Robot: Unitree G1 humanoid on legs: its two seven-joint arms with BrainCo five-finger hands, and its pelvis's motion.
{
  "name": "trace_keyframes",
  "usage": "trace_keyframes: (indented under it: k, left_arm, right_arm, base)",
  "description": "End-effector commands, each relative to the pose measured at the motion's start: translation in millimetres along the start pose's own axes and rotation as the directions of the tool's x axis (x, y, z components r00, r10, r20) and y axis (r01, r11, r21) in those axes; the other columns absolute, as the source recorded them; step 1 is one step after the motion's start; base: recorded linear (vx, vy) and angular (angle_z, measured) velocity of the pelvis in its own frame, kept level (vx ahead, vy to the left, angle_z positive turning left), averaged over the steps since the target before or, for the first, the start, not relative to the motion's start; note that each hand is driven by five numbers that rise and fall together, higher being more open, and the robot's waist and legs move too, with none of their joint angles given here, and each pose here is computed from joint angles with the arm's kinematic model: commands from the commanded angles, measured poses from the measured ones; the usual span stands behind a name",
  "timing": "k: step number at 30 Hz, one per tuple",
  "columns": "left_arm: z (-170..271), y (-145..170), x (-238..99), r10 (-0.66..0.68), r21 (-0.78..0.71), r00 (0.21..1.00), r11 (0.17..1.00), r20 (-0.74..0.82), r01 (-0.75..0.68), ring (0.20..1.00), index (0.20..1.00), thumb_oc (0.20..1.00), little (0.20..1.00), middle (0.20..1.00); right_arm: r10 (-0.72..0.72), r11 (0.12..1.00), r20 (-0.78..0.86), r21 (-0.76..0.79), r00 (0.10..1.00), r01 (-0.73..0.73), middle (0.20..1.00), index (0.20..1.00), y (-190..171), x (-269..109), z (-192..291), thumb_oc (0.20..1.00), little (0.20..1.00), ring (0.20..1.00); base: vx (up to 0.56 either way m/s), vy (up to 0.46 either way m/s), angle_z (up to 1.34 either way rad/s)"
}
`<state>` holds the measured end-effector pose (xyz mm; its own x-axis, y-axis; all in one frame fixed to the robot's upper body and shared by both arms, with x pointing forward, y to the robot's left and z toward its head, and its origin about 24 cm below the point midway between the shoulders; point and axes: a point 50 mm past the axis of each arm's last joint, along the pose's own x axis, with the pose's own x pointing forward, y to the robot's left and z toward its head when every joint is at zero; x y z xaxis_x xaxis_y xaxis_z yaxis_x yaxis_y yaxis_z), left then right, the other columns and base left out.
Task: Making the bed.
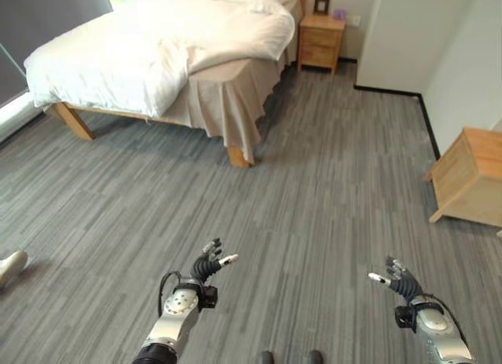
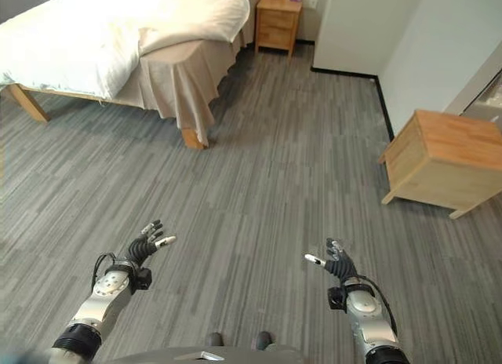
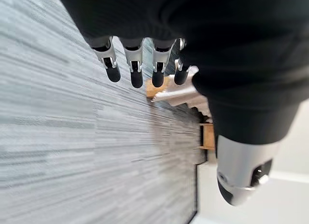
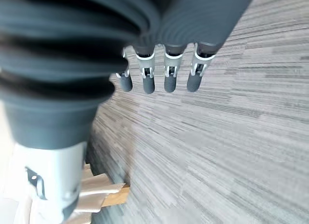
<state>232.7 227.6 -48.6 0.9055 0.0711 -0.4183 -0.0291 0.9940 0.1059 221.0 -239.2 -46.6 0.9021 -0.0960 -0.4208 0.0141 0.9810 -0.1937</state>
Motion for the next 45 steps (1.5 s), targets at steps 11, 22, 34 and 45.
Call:
trace_keyframes:
  k: [11, 22, 34, 45]
  left_arm:
    - [50, 18, 8, 0.085, 0.0, 0.973, 0.996, 0.215, -0.087, 1.0, 1.0, 1.0, 1.0, 1.0]
    - [42, 2, 3, 0.045, -0.175, 0.977, 0.985, 0.209, -0.008, 1.0, 1.0, 1.0, 1.0, 1.0]
    - [110, -28, -7, -0.148, 0.013, 0.875, 0.987, 0.462, 0.16, 1.0, 1.0, 1.0, 1.0, 1.0]
    - [125, -88, -4, -0.387, 0.092, 0.796, 0.916, 0.466, 0.391, 1.0, 1.0, 1.0, 1.0, 1.0]
  right_arm:
    - [0.061, 0.998, 0.185, -0.027, 0.981, -0.057, 1.0, 1.0, 12, -3, 34, 1.0, 1.0, 1.0]
    - [-0.017, 0.999, 0.235, -0.037, 0.972, 0.026, 1.0, 1.0, -26, -7, 49, 1.0, 1.0, 1.0]
    - [0.156, 0.981, 0.36, 0.055, 0.92, -0.188, 1.0, 1.0, 24, -2, 79, 1.0, 1.0, 1.0]
    - [0.109, 0.979, 0.371, 0.12, 0.922, -0.164, 1.0, 1.0, 2, -24, 70, 1.0, 1.0, 1.0]
  base:
    - [0.41, -0.18, -0.11]
    - [0.55, -0.393, 0.06]
    - [0.6, 0.081, 0.15]
    - [0.26, -0.204, 0.87]
